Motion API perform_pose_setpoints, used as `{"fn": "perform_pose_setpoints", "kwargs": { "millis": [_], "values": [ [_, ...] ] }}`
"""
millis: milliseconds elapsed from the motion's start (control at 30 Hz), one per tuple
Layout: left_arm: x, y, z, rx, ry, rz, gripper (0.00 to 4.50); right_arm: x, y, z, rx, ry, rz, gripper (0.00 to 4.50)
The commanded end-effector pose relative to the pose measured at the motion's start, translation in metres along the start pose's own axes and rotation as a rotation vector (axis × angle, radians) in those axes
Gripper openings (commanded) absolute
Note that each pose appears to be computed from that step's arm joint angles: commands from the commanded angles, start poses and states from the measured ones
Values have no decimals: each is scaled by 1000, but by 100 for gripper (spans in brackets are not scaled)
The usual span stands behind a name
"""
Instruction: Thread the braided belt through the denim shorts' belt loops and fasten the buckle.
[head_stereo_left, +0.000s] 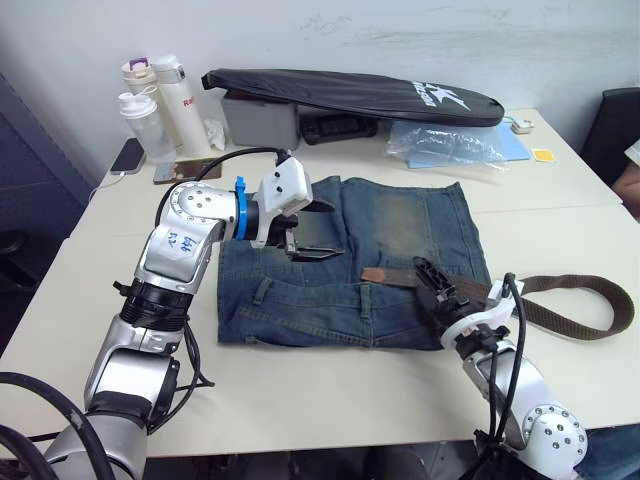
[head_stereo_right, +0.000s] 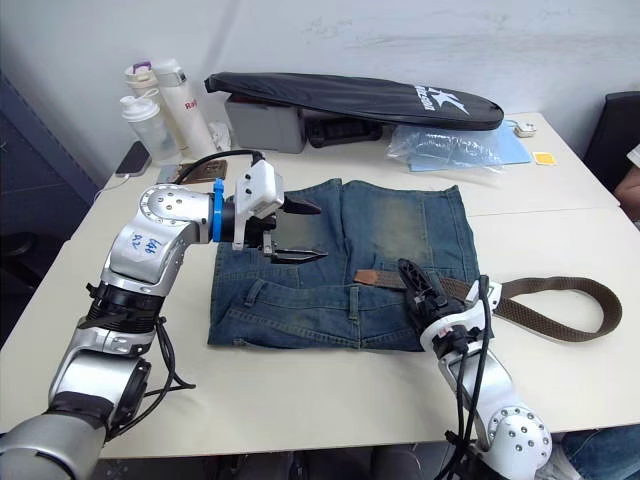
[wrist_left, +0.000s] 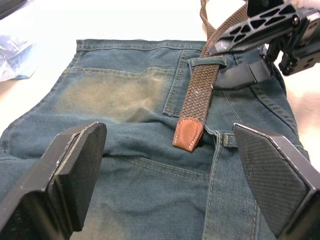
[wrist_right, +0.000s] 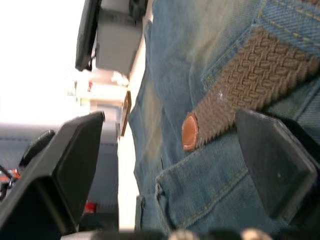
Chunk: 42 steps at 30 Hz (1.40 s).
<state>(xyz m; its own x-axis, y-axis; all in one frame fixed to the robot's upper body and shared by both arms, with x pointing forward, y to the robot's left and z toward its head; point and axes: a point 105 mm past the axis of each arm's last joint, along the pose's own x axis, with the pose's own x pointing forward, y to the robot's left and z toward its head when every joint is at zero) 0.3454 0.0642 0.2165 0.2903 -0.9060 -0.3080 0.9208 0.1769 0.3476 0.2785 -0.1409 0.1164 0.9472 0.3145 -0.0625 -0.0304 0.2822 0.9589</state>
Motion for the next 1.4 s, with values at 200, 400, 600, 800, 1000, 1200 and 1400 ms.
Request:
{"fn": "perform_pose_setpoints", "kwargs": {
  "millis": [200,400,600,800,1000,1200,1400],
  "values": [
    [-5,2,9,38,-9,16,444,2,-8,-3,20,-9,-21,450],
    [-5,3,10,38,-7,21,444,17,-13,17,-9,-74,-24,450],
    [-6,4,9,45,6,32,444,29,-25,27,-2,-115,-71,450],
    [-6,3,10,44,5,35,444,29,-45,32,40,-174,-147,450],
    [-5,2,9,51,7,33,444,20,-66,39,180,-273,-263,450],
    [-2,2,9,60,7,31,444,27,-57,35,233,-298,-281,450],
    [-1,0,8,64,6,26,450,28,-61,28,229,-277,-281,371]
  ]
}}
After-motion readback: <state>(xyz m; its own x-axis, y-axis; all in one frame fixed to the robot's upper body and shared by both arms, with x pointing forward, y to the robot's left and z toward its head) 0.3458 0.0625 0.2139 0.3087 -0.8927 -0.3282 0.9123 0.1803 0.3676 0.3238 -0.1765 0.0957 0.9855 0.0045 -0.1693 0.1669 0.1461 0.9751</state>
